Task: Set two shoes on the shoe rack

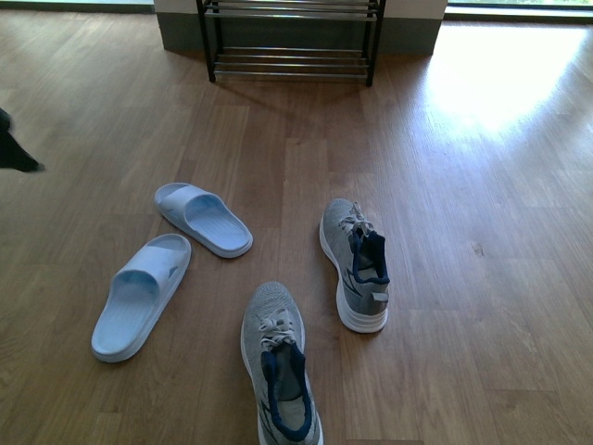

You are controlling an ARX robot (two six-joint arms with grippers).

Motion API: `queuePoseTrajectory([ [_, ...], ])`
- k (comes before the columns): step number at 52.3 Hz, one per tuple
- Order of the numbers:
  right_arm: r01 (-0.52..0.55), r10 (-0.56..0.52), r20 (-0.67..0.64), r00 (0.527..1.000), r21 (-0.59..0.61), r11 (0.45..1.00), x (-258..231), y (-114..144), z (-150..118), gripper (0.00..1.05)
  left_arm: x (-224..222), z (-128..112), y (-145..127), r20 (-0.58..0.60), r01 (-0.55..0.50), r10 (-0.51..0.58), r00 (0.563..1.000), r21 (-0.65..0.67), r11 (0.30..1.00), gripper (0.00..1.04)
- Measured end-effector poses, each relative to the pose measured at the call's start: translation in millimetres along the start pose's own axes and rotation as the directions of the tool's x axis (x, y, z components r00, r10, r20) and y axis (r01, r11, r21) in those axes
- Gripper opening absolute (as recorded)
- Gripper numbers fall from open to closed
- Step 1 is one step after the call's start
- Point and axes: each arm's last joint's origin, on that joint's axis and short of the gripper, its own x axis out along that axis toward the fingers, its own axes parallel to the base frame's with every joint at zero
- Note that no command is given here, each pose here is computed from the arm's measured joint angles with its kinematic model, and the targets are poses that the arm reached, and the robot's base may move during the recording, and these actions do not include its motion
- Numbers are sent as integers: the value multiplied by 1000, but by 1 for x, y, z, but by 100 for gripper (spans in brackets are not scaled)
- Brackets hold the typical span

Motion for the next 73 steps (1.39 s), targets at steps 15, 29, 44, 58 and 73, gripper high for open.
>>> queuePoseTrajectory([
  [15,0,0,0,1000,0,1000,0,0,0,95,110,-11,-5,-279,-171,223,934,198,965,95],
  [29,0,0,0,1000,0,1000,0,0,0,96,178,-39,-7,-477,-88,249,843,335,938,95],
  [44,0,0,0,1000,0,1000,0,0,0,96,224,-78,3,-639,3,267,722,388,922,95],
  [58,0,0,0,1000,0,1000,0,0,0,96,255,-96,16,-705,39,291,647,412,911,95],
  [73,0,0,0,1000,0,1000,0,0,0,95,270,-110,25,-743,40,342,575,443,896,95],
])
